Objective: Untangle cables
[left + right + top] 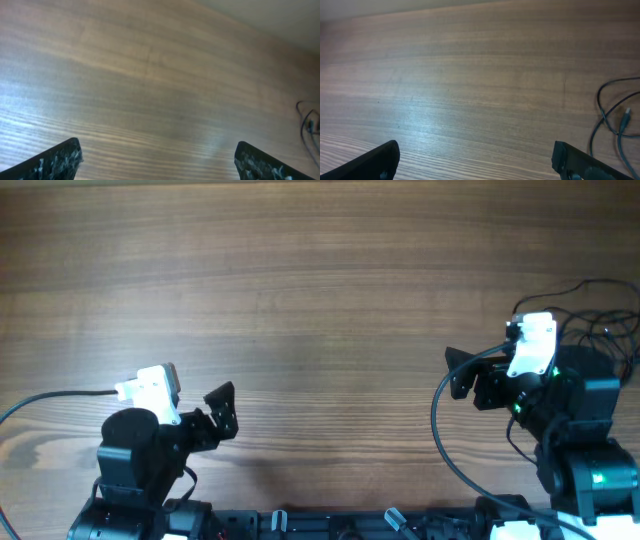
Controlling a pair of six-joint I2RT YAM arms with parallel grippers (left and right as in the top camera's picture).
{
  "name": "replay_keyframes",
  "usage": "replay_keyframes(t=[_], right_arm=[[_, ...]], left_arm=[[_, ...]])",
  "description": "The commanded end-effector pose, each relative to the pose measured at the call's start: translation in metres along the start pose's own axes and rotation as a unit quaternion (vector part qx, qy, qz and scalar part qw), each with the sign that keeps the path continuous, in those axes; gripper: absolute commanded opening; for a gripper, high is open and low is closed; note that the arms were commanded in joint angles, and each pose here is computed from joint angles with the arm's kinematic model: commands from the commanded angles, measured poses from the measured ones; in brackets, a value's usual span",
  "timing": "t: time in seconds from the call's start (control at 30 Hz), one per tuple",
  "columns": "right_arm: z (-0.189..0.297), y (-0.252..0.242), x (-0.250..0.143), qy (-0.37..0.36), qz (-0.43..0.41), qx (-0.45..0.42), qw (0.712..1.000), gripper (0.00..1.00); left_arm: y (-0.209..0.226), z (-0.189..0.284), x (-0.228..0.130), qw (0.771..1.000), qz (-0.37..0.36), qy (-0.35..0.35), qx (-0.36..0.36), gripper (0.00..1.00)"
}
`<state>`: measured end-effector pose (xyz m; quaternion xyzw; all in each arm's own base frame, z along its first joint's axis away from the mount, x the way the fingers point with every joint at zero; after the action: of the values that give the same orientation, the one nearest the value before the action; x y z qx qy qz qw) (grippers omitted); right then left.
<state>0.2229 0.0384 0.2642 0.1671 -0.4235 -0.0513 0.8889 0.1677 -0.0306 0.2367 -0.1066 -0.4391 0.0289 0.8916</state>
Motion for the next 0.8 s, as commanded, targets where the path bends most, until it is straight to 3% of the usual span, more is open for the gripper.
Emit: replay_keyframes(t=[0.0, 0.17, 0.33, 0.6, 0.77], right_arm=[[-0.015, -0.005, -0.006, 0.03, -0.013, -0.008, 0.999, 1.0], [-0.008, -0.015, 0.0, 0.001, 0.006, -0.052, 0.999, 1.0], [0.019, 0.001, 0.016, -0.15, 0.105, -0.002, 0.983, 1.0], [0.035, 0.0, -0.012, -0.401, 0.143, 0.065, 0.903, 1.0], [0.034, -0.002, -0.022, -0.485, 0.151, 0.088, 0.857, 1.0]], left_arm=[[0.002, -0.001, -0.014, 0.999, -0.006, 0.032, 0.003, 1.0], [0.005, 0.0, -0.025, 0.998, -0.004, 0.06, 0.009, 1.0], [0.005, 0.0, -0.026, 0.998, -0.004, 0.061, 0.01, 1.0], [0.005, 0.0, -0.026, 0.998, -0.004, 0.061, 0.01, 1.0], [0.005, 0.0, -0.026, 0.998, -0.004, 0.061, 0.01, 1.0]])
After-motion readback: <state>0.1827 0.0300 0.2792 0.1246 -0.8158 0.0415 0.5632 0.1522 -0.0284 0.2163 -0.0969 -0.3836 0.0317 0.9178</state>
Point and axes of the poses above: each gripper's point midway between its finger pads, its own z axis back along the fingers, its own y axis along the line the jaws close on, x = y × z, the point moved 4 cm from there along z, back along the fingers, and after that the axes turned 10 degrees about -z, right-handed, at the moved point
